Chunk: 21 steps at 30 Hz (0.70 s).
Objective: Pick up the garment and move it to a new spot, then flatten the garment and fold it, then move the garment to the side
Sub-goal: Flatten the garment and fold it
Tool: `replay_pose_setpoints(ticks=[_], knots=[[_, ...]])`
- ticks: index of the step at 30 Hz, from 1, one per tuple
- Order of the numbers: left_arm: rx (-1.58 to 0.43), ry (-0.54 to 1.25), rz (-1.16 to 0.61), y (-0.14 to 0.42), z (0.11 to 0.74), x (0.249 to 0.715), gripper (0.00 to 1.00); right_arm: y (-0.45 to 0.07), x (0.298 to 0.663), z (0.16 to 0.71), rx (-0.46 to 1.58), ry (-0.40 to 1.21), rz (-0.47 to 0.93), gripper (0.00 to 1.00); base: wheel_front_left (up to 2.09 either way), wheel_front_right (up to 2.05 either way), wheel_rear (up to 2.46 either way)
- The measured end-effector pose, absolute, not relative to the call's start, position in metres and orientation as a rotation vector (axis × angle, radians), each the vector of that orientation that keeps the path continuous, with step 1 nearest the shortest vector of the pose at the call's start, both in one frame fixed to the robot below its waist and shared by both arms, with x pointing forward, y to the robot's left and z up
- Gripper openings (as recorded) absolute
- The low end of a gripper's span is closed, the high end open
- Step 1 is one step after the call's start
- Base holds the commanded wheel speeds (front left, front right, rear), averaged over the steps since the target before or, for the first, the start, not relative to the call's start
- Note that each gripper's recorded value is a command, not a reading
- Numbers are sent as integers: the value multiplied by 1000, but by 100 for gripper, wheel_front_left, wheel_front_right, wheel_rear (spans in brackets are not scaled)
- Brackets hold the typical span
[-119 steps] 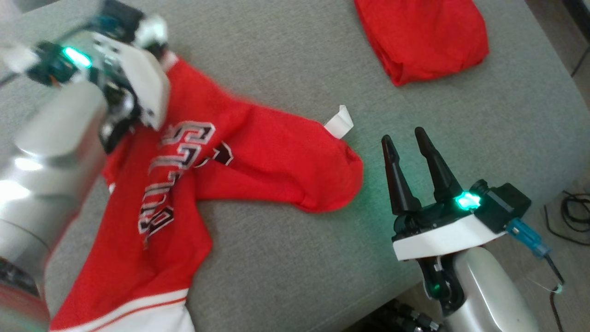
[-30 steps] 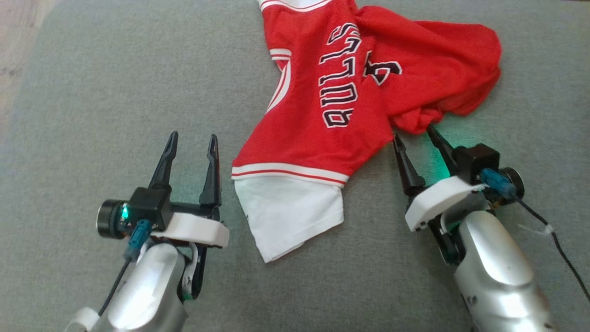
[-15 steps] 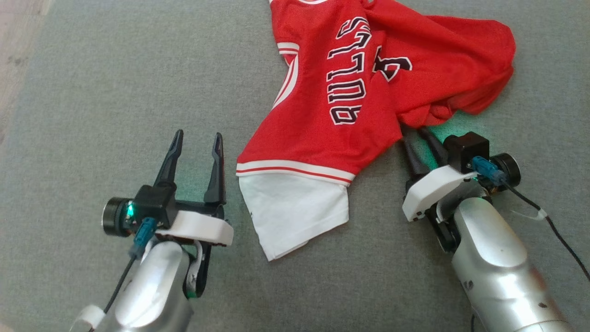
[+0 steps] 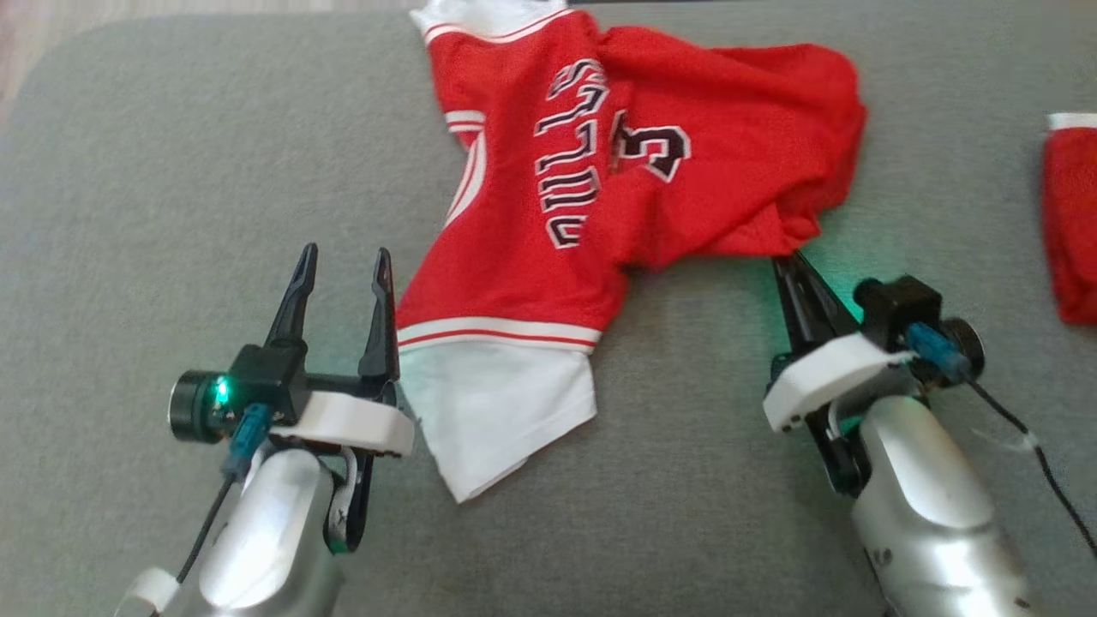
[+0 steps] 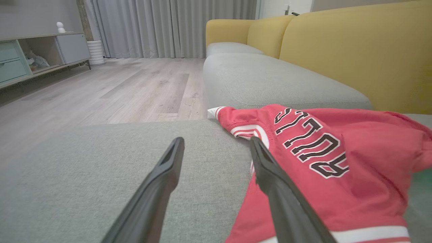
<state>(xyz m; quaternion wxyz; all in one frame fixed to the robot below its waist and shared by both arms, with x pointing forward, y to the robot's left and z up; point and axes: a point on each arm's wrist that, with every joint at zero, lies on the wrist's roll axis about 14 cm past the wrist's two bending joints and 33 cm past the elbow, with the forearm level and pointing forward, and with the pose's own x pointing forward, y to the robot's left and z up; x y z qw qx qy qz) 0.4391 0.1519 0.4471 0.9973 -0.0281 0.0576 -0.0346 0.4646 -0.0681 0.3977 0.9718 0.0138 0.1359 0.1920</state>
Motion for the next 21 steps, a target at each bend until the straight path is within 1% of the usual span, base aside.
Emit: replay_pose_setpoints(ticks=[11, 21], knots=[[-56, 85, -150, 122, 459, 434, 100, -144, 437, 431, 71, 171, 163, 0, 0, 0, 0], [-61, 77, -188, 107, 464, 420, 100, -193, 399, 444, 57, 144, 20, 0, 0, 0, 0]])
